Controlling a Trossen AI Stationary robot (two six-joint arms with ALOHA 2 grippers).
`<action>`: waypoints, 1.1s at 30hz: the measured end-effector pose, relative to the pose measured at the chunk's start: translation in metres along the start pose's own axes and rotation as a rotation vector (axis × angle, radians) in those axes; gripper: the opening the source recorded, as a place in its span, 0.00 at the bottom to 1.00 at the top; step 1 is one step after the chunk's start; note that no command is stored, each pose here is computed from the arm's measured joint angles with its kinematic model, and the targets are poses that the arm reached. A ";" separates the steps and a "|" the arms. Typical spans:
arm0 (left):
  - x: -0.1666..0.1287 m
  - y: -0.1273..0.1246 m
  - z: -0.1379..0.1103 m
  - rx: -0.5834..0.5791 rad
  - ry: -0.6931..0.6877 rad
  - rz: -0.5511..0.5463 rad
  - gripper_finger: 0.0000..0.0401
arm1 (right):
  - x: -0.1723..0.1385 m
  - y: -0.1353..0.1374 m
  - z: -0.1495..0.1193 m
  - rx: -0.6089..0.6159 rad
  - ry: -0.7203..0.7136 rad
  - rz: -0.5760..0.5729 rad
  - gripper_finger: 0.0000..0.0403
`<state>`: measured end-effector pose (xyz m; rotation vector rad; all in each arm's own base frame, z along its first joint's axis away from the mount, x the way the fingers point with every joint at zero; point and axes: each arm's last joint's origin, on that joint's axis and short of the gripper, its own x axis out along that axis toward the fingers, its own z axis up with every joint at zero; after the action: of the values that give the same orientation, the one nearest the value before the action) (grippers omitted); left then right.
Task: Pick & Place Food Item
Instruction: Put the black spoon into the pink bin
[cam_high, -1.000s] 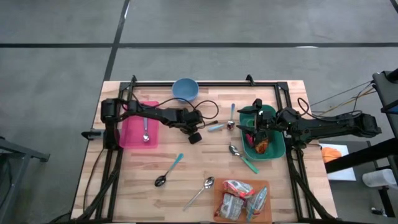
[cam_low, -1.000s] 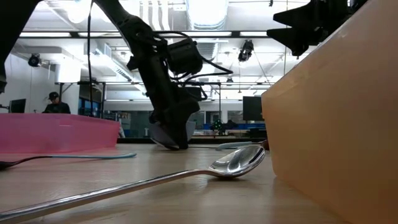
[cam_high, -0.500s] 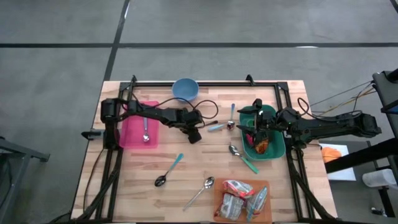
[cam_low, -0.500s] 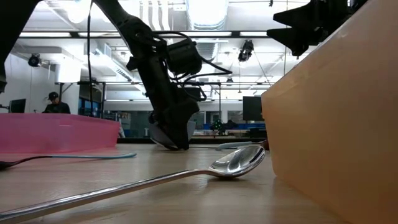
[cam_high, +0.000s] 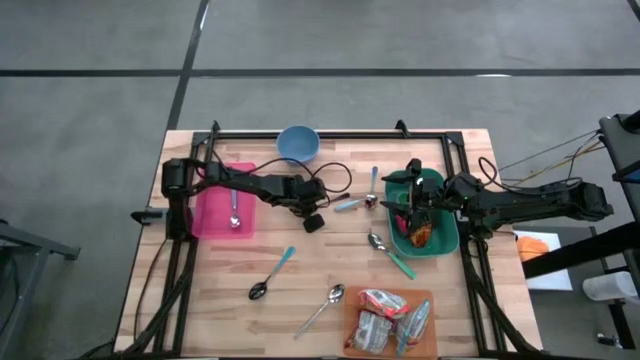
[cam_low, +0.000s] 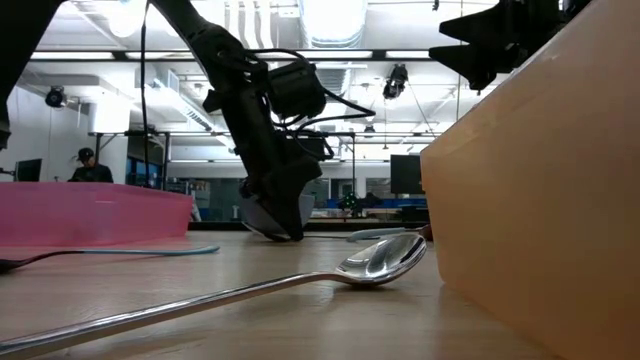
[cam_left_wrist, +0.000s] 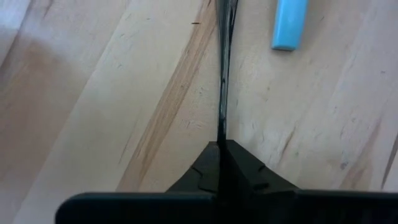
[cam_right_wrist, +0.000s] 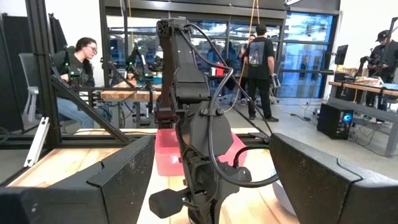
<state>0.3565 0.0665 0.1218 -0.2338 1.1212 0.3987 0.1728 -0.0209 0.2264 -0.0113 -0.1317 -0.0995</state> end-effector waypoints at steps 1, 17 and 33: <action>0.000 0.000 0.000 0.000 0.000 0.000 0.02 | 0.000 0.000 0.000 -0.001 0.000 0.000 0.78; -0.005 0.001 0.000 -0.001 -0.001 0.007 0.00 | 0.000 0.000 0.000 -0.001 0.000 0.000 0.78; -0.027 0.001 0.005 -0.033 -0.038 -0.004 0.00 | 0.000 0.000 0.000 -0.001 0.000 0.000 0.78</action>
<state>0.3497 0.0642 0.1486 -0.2564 1.0769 0.4174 0.1728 -0.0210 0.2265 -0.0124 -0.1317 -0.0999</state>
